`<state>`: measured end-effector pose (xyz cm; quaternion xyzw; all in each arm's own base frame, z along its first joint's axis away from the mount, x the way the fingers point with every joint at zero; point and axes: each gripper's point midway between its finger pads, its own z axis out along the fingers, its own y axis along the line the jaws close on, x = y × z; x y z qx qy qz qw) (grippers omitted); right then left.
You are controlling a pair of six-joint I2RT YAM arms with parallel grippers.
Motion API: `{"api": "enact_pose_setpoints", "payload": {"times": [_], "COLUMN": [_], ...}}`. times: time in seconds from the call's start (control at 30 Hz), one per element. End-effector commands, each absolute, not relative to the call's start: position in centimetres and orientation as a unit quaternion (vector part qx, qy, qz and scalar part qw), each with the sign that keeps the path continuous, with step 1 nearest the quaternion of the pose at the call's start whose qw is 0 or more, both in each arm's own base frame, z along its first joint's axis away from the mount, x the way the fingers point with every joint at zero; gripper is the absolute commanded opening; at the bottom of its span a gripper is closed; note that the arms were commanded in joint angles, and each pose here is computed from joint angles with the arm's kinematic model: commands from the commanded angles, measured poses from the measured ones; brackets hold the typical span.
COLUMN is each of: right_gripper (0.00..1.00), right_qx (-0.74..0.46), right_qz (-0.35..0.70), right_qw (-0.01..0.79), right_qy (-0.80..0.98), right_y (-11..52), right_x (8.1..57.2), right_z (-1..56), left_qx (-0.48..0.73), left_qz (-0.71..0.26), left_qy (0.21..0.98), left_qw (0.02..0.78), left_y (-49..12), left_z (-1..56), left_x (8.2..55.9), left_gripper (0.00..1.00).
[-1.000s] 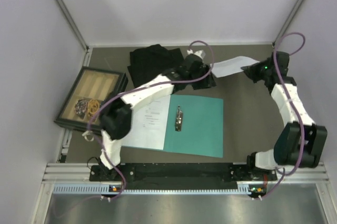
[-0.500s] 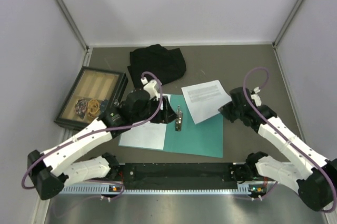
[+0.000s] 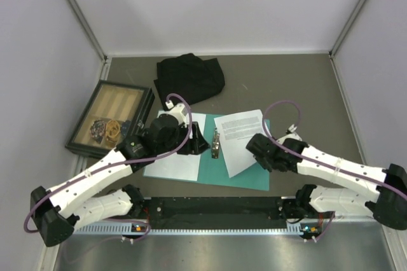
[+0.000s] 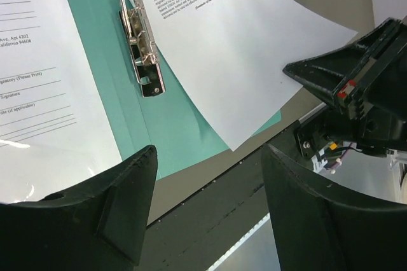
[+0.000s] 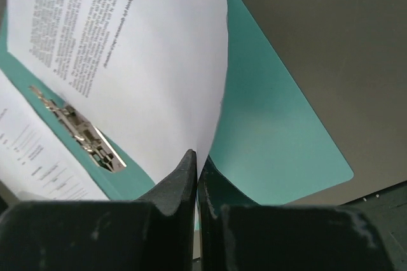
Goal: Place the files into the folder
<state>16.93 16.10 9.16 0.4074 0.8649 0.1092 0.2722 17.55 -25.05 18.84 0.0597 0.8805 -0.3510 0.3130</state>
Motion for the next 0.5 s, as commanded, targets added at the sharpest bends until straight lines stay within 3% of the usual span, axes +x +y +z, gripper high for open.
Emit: {"api": "enact_pose_setpoints", "payload": {"times": [0.0, 0.47], "right_gripper": [0.00, 0.21], "right_qx": [0.420, 0.348], "right_qz": [0.067, 0.101], "right_qw": [0.297, 0.278], "right_qy": [0.855, 0.890], "right_y": [16.0, 23.0], "right_x": [16.5, 15.0], "right_z": [8.0, 8.7], "left_qx": [0.062, 0.070], "left_qz": [-0.362, -0.351], "left_qy": [0.876, 0.882], "left_qw": [0.312, 0.305], "left_y": [-25.7, -25.8], "left_z": [19.2, 18.2], "left_x": [17.8, 18.2], "left_gripper": [0.71, 0.71]}}
